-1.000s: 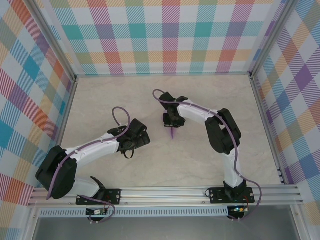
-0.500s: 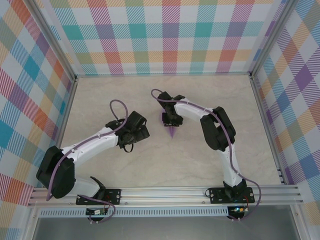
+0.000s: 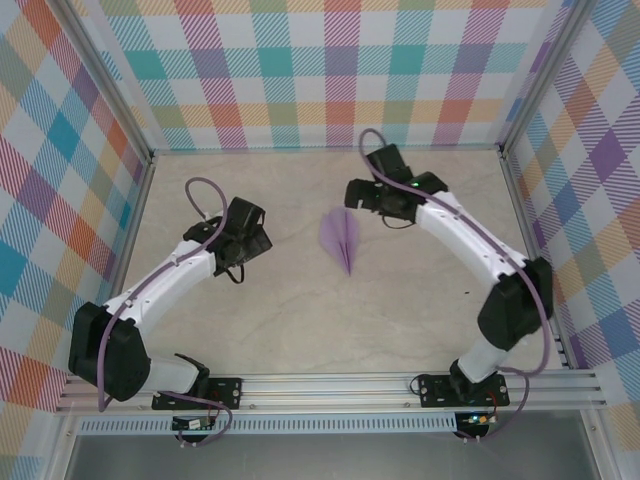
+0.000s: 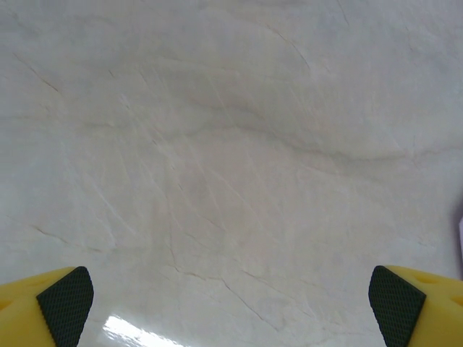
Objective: Fold a paper plane with a square sheet of paper (pick it up from the middle)
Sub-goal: Move the paper plane to the center of the table, then reset both arms
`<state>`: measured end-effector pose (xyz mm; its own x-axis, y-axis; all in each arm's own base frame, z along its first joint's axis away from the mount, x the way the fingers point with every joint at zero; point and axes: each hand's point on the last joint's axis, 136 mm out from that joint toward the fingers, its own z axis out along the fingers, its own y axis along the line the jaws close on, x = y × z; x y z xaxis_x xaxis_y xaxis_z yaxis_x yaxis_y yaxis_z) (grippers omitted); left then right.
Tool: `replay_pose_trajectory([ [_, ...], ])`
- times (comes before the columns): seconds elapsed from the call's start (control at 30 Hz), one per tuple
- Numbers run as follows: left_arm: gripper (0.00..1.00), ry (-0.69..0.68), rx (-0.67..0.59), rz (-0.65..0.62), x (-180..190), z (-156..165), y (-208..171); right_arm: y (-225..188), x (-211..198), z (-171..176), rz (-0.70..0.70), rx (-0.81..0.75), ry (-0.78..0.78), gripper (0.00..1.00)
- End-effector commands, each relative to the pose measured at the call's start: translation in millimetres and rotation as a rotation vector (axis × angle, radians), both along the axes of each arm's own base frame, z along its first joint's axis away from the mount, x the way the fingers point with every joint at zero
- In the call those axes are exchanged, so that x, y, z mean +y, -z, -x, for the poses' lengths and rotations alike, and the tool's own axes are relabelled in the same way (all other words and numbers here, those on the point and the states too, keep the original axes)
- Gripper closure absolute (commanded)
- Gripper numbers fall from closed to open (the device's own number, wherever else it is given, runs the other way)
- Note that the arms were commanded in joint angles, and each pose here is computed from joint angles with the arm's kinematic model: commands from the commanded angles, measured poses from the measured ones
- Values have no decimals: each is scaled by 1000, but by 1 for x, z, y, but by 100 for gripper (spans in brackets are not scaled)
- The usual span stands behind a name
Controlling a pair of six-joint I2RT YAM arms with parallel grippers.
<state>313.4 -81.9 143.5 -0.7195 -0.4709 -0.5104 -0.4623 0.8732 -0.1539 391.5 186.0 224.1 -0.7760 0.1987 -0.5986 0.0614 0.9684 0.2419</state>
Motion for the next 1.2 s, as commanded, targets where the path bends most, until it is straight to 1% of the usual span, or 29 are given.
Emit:
replay_pose_trajectory([
  [0.0,0,24,-80,-129,27,-13,-19,6,-55,-4,134,-59,90,0],
  [0.07,0,16,-110,-189,42,-16,-23,5,-84,-6,170,-98,144,0],
  [0.2,0,-19,-166,-293,76,-21,-29,19,-139,-7,221,-155,245,0],
  [0.3,0,-65,-196,-368,99,-20,-27,34,-167,-2,230,-181,296,0],
  [0.4,0,-100,-221,-381,115,-18,-19,48,-182,4,246,-225,301,0],
  [0.5,0,-112,-247,-389,124,-16,-8,66,-188,13,278,-290,278,0],
  [0.6,0,-103,-240,-412,134,-12,9,89,-190,22,292,-300,253,0],
  [0.67,0,-92,-255,-398,136,-12,18,100,-184,25,280,-316,214,0],
  [0.77,0,-51,-324,-357,133,-19,30,110,-180,28,283,-341,168,0],
  [0.97,0,78,-457,-337,117,-32,35,119,-163,25,267,-401,57,0],
  [1.17,0,191,-549,-302,99,-42,32,110,-152,15,264,-498,-6,0],
])
